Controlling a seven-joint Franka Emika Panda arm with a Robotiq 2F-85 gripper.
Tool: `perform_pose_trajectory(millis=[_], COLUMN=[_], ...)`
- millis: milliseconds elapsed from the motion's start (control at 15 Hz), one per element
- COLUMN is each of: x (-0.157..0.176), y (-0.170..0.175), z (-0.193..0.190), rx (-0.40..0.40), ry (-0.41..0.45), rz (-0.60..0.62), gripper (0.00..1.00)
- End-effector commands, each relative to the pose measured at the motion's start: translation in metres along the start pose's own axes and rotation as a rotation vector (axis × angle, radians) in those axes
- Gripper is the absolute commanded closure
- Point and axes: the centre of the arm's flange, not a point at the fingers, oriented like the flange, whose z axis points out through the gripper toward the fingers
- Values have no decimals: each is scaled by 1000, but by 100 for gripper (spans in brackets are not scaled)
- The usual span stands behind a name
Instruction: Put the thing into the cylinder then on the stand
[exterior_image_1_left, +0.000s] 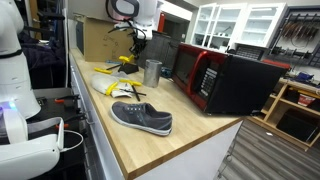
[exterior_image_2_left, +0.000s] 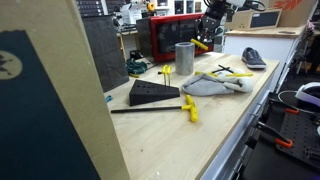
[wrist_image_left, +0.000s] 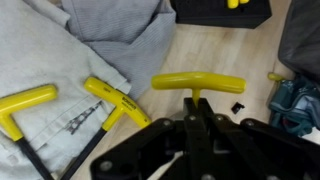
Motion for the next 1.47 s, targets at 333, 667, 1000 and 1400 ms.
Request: perform_pose_trajectory(millis=[333,667,1000,1400], x=[5,30,63,85], y=[-30,-35,-38,-36], z=[-53,-46,-29,-13], rx=[166,200,259,361], ry=[-190,-240,-276,-371], rz=[-5,48,110,154], gripper=[98,98,98,98])
